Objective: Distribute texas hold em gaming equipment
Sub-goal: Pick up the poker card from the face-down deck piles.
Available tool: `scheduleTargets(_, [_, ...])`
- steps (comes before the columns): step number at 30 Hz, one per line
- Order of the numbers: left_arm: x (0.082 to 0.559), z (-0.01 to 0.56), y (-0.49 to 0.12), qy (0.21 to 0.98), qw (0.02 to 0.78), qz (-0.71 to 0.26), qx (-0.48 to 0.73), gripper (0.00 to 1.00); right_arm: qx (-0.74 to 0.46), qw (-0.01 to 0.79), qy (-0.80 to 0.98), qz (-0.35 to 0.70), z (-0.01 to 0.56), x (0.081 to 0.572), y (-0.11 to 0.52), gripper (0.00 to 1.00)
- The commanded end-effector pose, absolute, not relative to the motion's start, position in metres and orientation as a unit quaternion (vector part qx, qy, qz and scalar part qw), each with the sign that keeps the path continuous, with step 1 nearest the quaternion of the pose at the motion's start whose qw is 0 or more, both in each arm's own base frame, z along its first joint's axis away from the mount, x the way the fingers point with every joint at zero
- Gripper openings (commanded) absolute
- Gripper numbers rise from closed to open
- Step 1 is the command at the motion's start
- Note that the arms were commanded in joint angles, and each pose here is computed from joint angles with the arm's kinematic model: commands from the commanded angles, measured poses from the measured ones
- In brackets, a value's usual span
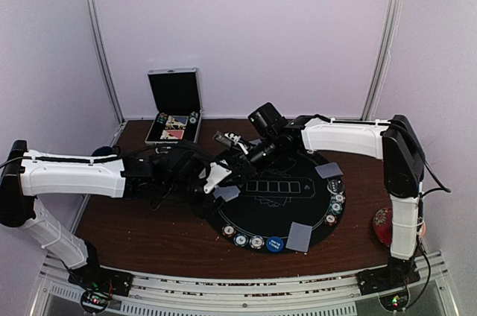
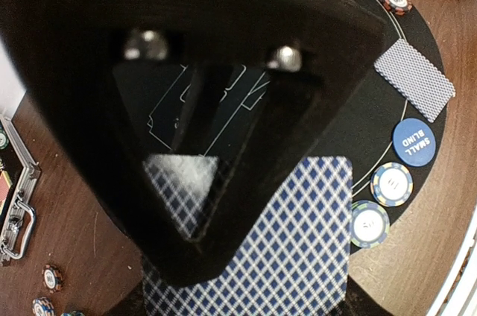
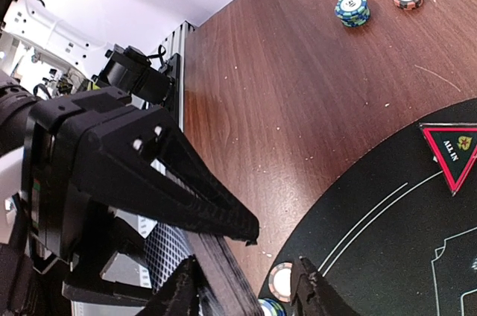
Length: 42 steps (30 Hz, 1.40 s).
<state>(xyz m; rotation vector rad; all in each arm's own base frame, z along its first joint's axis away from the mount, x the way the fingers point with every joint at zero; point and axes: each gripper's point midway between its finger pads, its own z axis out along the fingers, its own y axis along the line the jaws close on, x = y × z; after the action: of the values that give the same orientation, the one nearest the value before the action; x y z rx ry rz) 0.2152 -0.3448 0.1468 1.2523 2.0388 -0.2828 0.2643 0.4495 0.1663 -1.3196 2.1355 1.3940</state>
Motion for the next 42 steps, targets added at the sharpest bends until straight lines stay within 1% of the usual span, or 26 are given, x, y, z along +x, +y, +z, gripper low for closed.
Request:
scheduleTargets(1, [0.219,0.168,-0.356,0.774,0.392,-0.132,0.479,0.64,-0.456,0.154,0.761,0.435,0.159,0.282,0.435,0.38])
scheduleTargets(4, [0.219,0.168,-0.356,0.774,0.392,-0.131,0.479,0.64,-0.465,0.16,0.762,0.422,0.159,0.283,0.43,0.34])
scheduleTargets(10, [0.219,0.165,-0.356,0.775,0.389,-0.13,0.48,0.64,-0.482,0.16,0.763,0.401,0.159,0.281,0.422,0.31])
scheduleTargets(13, [0.219,0.165,-0.356,0.776,0.389,-0.129,0.48,0.64,-0.49,0.151,0.761,0.397,0.16,0.277,0.419,0.24])
scheduleTargets(17, [0.219,0.164,-0.356,0.776,0.388,-0.128,0.48,0.64,-0.494,0.15,0.764,0.387,0.16,0.277,0.416,0.21])
scheduleTargets(26, [0.22,0.163,-0.356,0.776,0.387,-0.128,0.48,0.64,-0.504,0.146,0.77,0.364,0.157,0.276,0.408,0.05])
scheduleTargets(32, [0.22,0.162,-0.356,0.777,0.386,-0.128,0.481,0.64,-0.509,0.142,0.767,0.364,0.162,0.274,0.407,0.0])
scheduleTargets(37, [0.219,0.161,-0.356,0.777,0.385,-0.127,0.481,0.64,-0.518,0.12,0.755,0.384,0.169,0.264,0.407,0.0])
scheduleTargets(42, [0.22,0.16,-0.356,0.777,0.385,-0.127,0.481,0.64,-0.51,0.11,0.752,0.404,0.183,0.265,0.398,0.0])
